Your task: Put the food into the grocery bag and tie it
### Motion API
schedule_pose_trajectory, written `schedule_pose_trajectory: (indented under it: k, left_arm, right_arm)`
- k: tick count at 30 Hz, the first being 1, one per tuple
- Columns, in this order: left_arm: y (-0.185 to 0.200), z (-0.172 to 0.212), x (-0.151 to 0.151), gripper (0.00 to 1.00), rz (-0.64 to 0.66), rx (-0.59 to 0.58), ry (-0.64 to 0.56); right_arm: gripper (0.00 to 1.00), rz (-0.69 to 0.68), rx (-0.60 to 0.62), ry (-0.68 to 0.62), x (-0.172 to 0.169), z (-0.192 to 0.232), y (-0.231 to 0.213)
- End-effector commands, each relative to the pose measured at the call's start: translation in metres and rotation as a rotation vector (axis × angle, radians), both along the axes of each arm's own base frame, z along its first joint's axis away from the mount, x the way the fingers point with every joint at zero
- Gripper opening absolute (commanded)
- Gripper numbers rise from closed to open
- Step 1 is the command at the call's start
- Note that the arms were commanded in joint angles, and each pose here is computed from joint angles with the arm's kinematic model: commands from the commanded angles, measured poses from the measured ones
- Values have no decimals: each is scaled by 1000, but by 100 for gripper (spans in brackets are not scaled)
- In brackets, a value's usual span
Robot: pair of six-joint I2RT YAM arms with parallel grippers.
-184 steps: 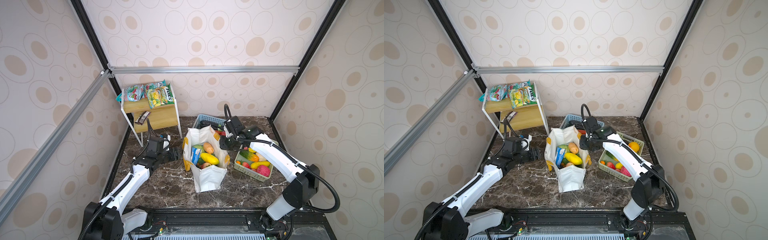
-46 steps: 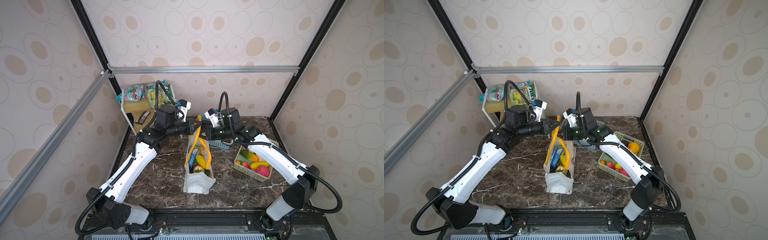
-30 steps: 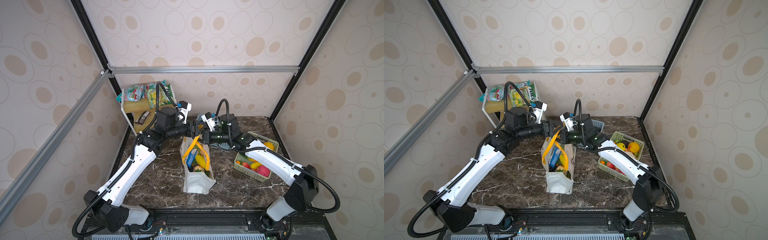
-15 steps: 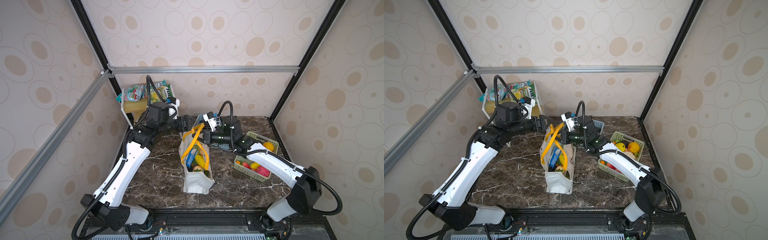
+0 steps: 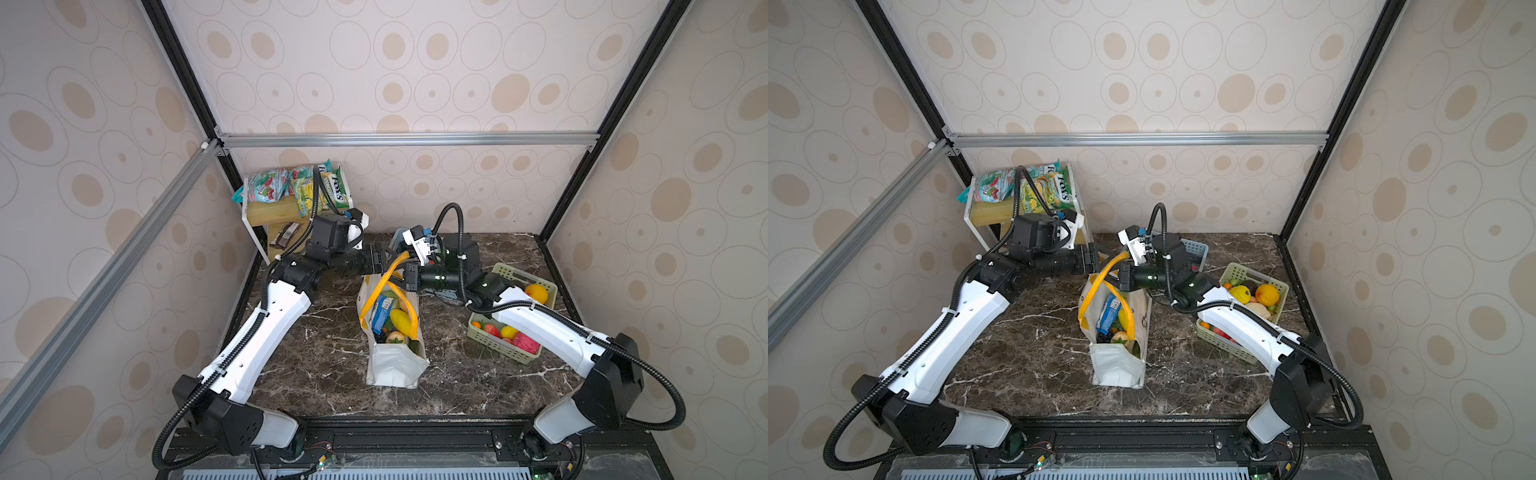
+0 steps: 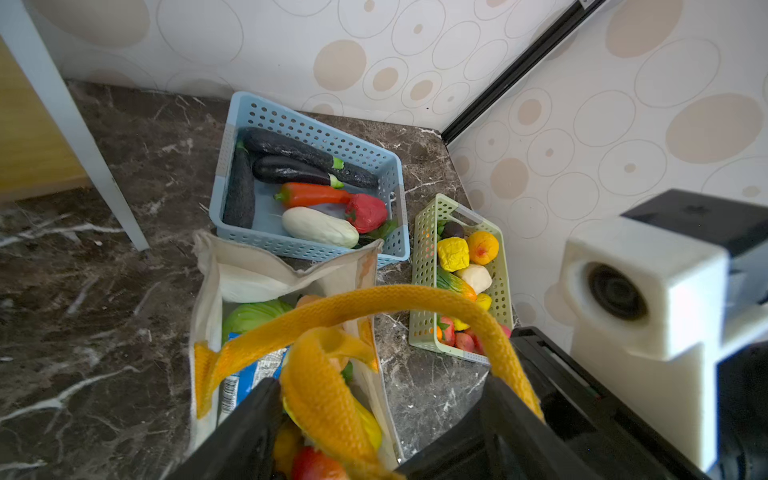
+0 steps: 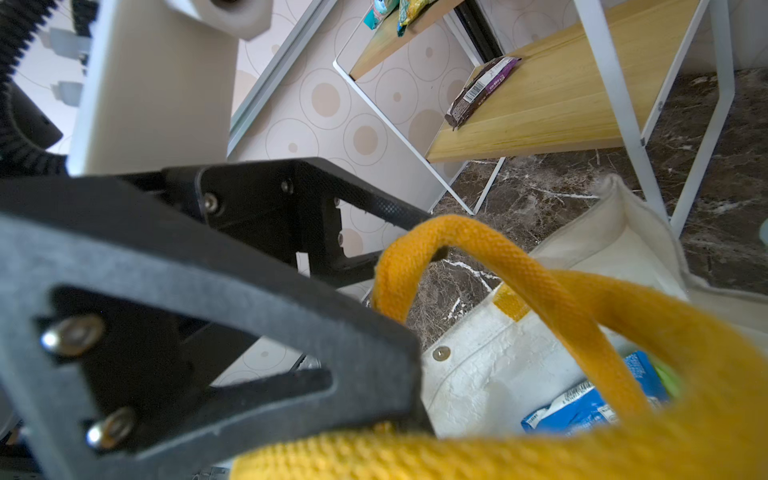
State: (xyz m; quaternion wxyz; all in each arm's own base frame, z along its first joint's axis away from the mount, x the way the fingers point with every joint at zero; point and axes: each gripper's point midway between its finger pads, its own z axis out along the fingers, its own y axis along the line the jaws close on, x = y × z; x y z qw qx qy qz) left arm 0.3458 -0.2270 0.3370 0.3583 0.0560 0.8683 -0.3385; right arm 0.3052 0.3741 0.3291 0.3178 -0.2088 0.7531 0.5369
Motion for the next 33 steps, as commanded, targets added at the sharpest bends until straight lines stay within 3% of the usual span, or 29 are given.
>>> schedule_pose_trajectory:
  k: [1, 4, 7, 11, 13, 15, 19, 27, 33]
  left_arm:
    - [-5, 1, -12, 67, -20, -47, 32]
    - [-2, 1, -13, 61, 7, -67, 41]
    - [-3, 2, -14, 46, 15, -90, 45]
    - [-5, 2, -12, 10, 8, -99, 42]
    - [-8, 5, -12, 0, -9, -107, 35]
    - [-9, 6, -13, 0, -22, -110, 30]
    - [-13, 12, -19, 0, -70, -121, 28]
    - [-19, 24, -26, 0, -120, -155, 25]
    - [-21, 29, -29, 0, -124, -187, 39]
  right_arm:
    - [16, 20, 34, -57, -11, 21, 1]
    - [16, 14, 42, -70, -12, 25, 1]
    - [16, 20, 44, -78, -14, 27, 1]
    - [18, 29, 25, -76, -20, 24, -1]
    - [22, 27, -1, -78, -23, 20, -6]
    - [34, 22, -57, -85, -27, 13, -14]
    - [44, 7, -147, -94, -36, 3, -39]
    - [44, 20, -262, -32, -40, -48, -66]
    - [47, 55, -153, -86, -37, -46, -45]
